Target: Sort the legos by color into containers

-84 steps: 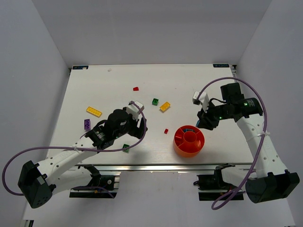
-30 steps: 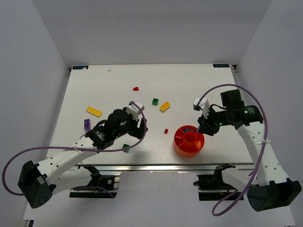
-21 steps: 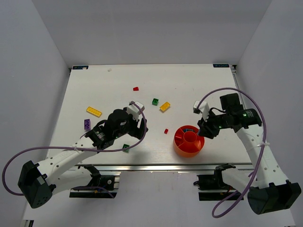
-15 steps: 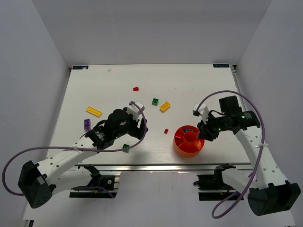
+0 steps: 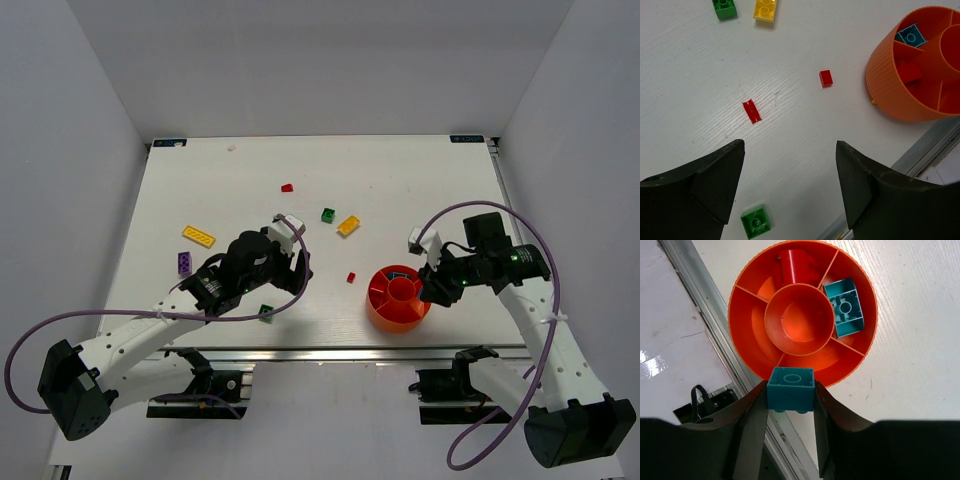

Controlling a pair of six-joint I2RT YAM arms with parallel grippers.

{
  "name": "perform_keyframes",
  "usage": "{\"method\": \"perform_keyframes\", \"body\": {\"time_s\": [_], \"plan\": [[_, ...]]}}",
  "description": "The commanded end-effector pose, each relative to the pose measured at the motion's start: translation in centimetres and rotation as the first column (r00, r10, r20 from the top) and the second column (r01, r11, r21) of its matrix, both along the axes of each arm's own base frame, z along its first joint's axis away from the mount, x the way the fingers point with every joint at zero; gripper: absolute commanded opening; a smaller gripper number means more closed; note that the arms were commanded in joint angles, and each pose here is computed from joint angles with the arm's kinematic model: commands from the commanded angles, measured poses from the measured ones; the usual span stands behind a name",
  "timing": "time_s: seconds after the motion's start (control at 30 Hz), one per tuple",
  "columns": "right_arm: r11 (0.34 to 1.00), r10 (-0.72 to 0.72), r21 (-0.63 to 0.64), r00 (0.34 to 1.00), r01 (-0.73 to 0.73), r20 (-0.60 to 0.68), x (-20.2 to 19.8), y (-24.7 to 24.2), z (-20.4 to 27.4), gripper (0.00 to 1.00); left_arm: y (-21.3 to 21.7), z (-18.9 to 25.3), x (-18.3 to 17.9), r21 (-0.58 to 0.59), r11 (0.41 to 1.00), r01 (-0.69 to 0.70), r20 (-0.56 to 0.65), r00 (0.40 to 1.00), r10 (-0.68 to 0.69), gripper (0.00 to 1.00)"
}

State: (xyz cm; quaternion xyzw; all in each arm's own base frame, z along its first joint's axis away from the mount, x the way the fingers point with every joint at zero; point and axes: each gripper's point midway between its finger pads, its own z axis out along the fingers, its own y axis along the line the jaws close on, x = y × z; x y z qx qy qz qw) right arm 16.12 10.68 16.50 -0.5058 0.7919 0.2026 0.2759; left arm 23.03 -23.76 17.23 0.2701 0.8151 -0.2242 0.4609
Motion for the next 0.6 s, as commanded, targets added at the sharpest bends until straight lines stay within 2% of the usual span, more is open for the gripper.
{"method": "perform_keyframes", "body": {"time_s": [0.0,0.23,0.57], "plan": [[1.0,0.024,0.015,1.0,-0.024,-0.001,-0.8,0.1,0.4,0.0,-0.5,2.1,0.0,-0.038,0.999,0.015,0.033,0.999,-0.014,0.83],[0.996,0.08,0.034,0.996,-0.079,-0.034,-2.7,0.4,0.5,0.0,-0.5,2.2,0.0,-0.041,0.999,0.02,0.036,0.999,-0.019,0.83],[0.994,0.107,0.042,0.994,-0.105,-0.036,-3.3,0.5,0.6,0.01,-0.6,2.3,0.0,-0.043,0.999,0.02,0.036,0.999,-0.018,0.83]]}}
